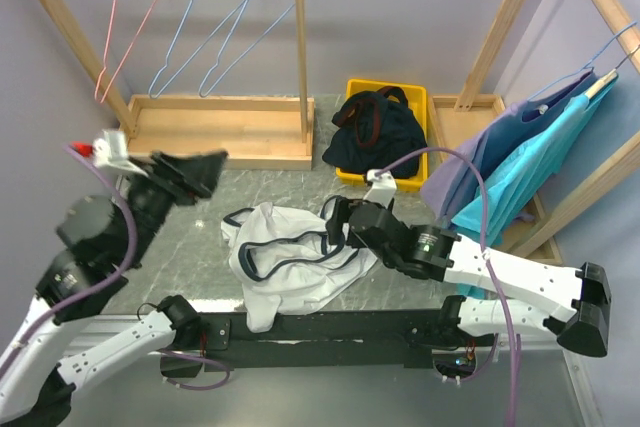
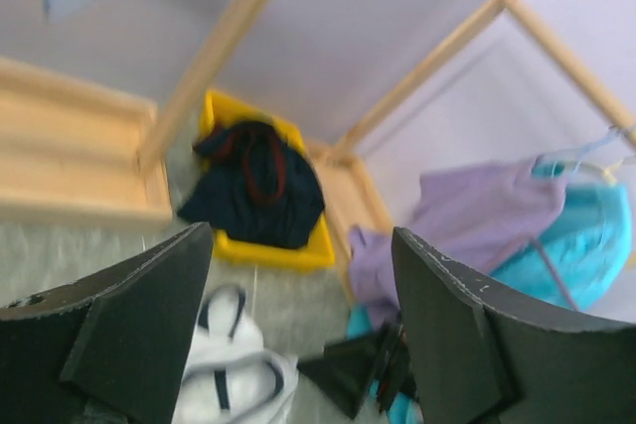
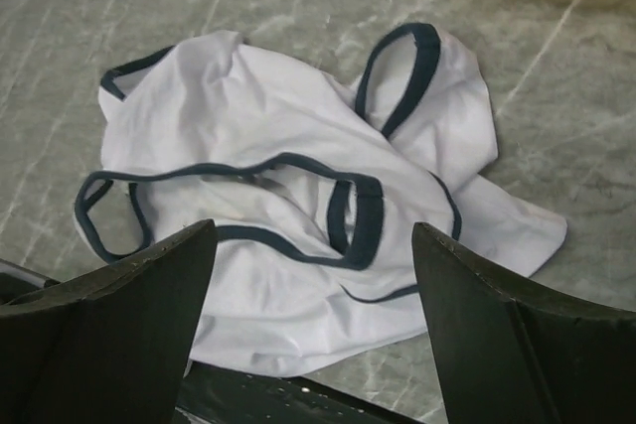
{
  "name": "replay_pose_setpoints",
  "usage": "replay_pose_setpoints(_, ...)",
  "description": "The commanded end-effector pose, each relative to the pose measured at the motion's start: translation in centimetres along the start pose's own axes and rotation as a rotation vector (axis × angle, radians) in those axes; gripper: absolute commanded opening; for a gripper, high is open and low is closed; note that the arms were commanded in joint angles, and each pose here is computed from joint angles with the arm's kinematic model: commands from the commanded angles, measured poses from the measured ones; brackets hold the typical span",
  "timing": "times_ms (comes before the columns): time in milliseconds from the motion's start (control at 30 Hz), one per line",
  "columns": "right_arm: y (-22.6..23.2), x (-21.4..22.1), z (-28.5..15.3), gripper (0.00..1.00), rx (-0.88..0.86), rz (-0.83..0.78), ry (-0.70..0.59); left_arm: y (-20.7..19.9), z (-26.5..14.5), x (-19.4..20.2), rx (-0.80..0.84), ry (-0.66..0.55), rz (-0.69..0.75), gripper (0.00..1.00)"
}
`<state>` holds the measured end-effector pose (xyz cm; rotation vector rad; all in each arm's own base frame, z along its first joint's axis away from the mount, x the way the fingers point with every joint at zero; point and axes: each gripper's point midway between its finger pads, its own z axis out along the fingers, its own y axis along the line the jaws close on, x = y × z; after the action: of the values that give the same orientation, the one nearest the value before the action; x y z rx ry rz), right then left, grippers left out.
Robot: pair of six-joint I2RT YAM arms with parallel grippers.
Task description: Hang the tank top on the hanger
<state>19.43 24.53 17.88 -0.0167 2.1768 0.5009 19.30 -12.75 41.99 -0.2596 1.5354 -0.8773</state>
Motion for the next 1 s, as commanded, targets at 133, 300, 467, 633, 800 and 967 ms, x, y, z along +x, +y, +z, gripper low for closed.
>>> replay_pose_setpoints(133,3.0,-1.6,0.8,0.88,0.038,-0.108,0.048,-5.1,4.6,-11.7,-0.086,-0.312,0.272,0.85)
replay_pose_setpoints(300,5.6,-2.5,1.5,0.87,-0.041,-0.137,0.046,-8.0,8.0,-13.9,-0.072,-0.304,0.478,0.83)
replay_pose_setpoints(467,7.1,-2.9,1.8,0.85,-0.068,-0.194,0.066,-6.8,12.7,-15.0,-0.026,-0.197,0.574,0.85)
replay_pose_setpoints(633,7.9,-3.1,1.9,0.84,-0.094,-0.223,0.073,-4.7,16.6,-13.6,0.033,-0.047,0.637,0.86)
replay_pose_setpoints(800,8.0,-3.0,1.6,0.83,-0.111,-0.234,0.091,-2.2,19.2,-11.6,0.063,0.049,0.661,0.89)
replay_pose_setpoints(967,7.4,-2.8,1.2,0.78,-0.120,-0.231,0.088,0.4,20.7,-10.4,0.037,0.078,0.659,0.88)
